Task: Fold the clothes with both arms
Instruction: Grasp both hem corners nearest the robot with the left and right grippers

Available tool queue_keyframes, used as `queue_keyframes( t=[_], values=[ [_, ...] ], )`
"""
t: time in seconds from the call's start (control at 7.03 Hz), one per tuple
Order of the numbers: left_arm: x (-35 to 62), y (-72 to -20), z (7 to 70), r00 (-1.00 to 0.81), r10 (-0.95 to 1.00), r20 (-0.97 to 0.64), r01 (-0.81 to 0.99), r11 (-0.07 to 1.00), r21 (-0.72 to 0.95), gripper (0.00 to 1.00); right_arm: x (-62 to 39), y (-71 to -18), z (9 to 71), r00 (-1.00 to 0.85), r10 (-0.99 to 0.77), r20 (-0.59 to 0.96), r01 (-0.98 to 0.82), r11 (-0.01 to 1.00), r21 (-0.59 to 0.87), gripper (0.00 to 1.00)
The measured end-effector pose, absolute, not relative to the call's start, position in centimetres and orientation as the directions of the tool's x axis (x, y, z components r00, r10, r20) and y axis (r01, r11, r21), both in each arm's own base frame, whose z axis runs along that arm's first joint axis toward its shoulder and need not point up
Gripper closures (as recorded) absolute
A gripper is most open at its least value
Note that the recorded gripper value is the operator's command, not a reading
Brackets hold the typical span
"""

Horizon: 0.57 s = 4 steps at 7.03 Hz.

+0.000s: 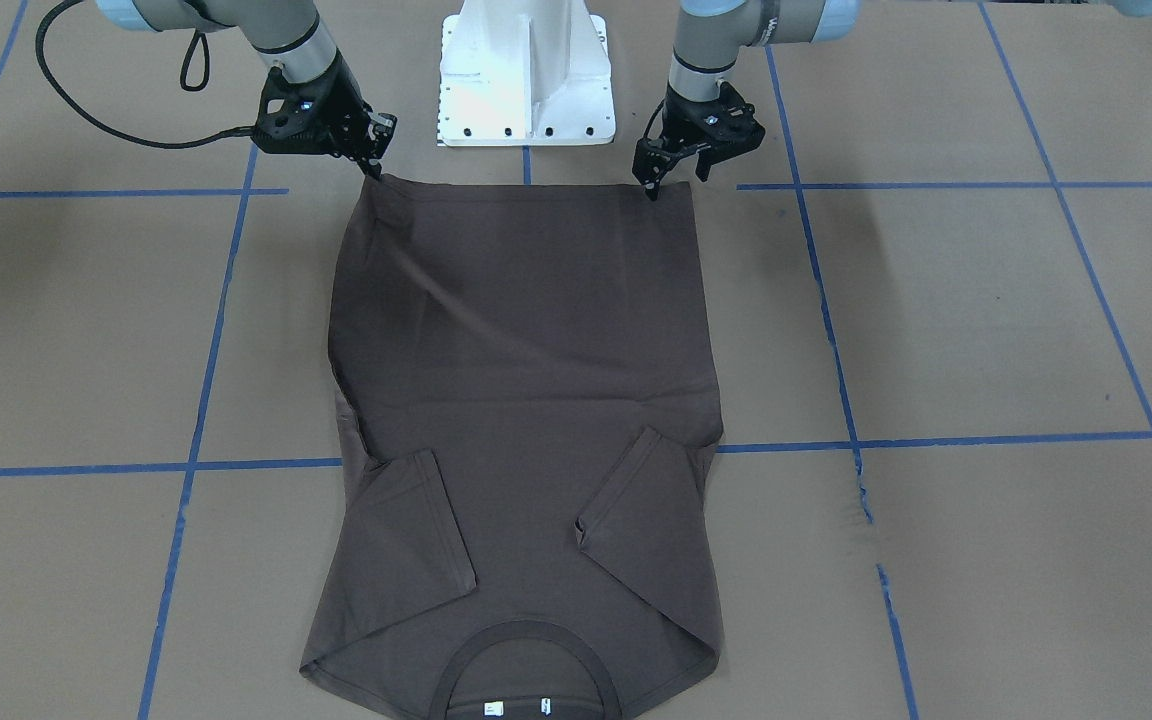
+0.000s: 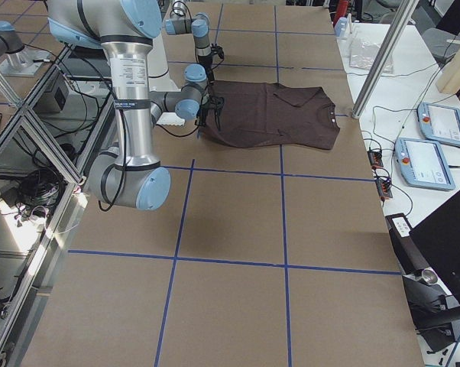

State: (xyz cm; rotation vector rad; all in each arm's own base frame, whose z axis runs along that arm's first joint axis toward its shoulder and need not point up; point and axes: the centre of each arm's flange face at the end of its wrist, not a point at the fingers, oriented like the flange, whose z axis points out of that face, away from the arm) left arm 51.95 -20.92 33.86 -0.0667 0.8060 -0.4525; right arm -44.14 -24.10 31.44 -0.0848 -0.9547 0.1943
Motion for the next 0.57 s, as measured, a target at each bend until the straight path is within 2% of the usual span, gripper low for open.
queue_keyframes(
  t=[0.14,0.28,0.57],
  values=[
    [52.16,-20.88,34.22,0.608,-0.417,-0.675,0.367,0.902,-0.227,0.39,-44.15,-24.1,31.44,0.562,0.202,0.802,-0.127,0.979,-0.157,1.0],
    [52.24,-20.88,34.31,0.609,-0.419,-0.673,0.368,0.901,-0.228,0.5,-44.1,-24.14,31.41,0.561,0.202,0.803,-0.128,0.979,-0.157,1.0],
    [52.0,-21.07,34.01,0.603,-0.422,-0.677,0.371,0.899,-0.231,0.54,-43.89,-24.13,31.09,0.556,0.201,0.807,-0.127,0.979,-0.157,1.0]
  ],
)
